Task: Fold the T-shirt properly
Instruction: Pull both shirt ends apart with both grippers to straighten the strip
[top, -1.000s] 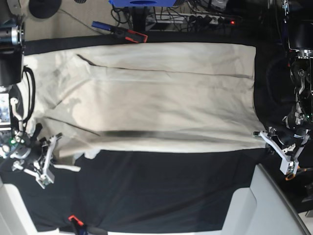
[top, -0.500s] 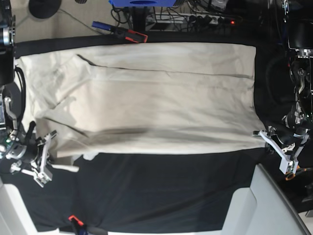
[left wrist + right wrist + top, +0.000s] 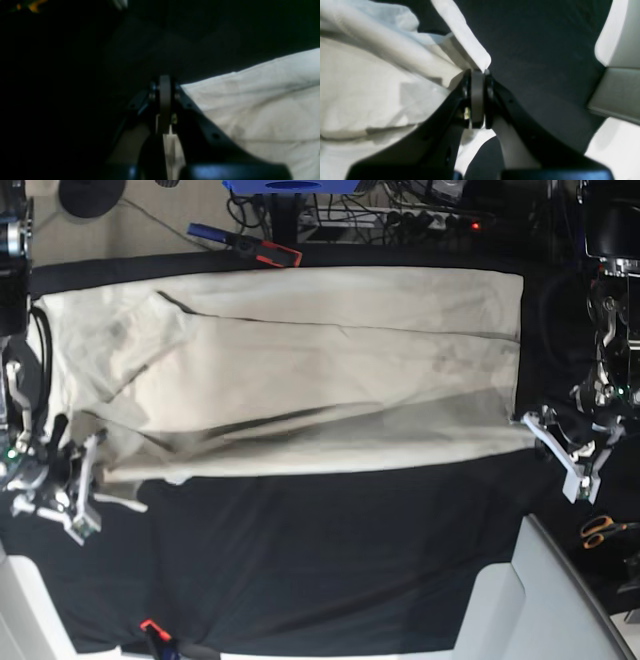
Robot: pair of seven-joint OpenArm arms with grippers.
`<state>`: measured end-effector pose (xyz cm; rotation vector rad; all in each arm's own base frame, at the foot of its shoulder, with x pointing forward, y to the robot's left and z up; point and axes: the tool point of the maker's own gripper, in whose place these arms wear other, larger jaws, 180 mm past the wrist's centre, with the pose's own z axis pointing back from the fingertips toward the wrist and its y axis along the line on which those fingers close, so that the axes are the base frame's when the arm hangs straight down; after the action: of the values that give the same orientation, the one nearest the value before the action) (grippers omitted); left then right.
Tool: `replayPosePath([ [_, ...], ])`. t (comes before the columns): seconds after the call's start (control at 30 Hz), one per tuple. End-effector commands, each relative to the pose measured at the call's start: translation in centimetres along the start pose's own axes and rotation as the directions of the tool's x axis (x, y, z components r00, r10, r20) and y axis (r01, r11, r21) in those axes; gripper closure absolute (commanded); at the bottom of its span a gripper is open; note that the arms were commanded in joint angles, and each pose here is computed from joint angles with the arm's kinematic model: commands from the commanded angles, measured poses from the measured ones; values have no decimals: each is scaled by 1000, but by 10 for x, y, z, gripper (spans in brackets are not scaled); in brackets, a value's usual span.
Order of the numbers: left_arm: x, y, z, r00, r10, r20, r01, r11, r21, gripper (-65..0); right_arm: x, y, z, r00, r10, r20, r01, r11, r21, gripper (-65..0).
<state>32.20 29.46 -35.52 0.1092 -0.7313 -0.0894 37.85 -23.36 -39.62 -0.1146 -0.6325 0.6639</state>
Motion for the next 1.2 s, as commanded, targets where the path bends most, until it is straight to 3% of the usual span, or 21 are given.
replayPosePath([
  [0.0,11,8,5,999,-17,34,16,1000,19,0,11,-14,7,999,2,35,-1,999,-33,0],
  [0.33,-34,-9,14,997,-59,-48,58,998,-15,0,-32,13,1,998,-9,-65,10,1000,17,0],
  [0.5,-54,-14,18,994,-69,-86,67,997,-27,0,-51,8,6,991,-90,-97,90,996,-3,0],
  [0.7,-74,-9,22,987,-90,-134,88,996,-24,0,-74,24,5,984,-111,-138,115,993,19,0],
  [1.17,-85,-3,25,980,-107,-165,105,994,-19,0,-83,52,0,979,-129,-155,140,988,61,0],
])
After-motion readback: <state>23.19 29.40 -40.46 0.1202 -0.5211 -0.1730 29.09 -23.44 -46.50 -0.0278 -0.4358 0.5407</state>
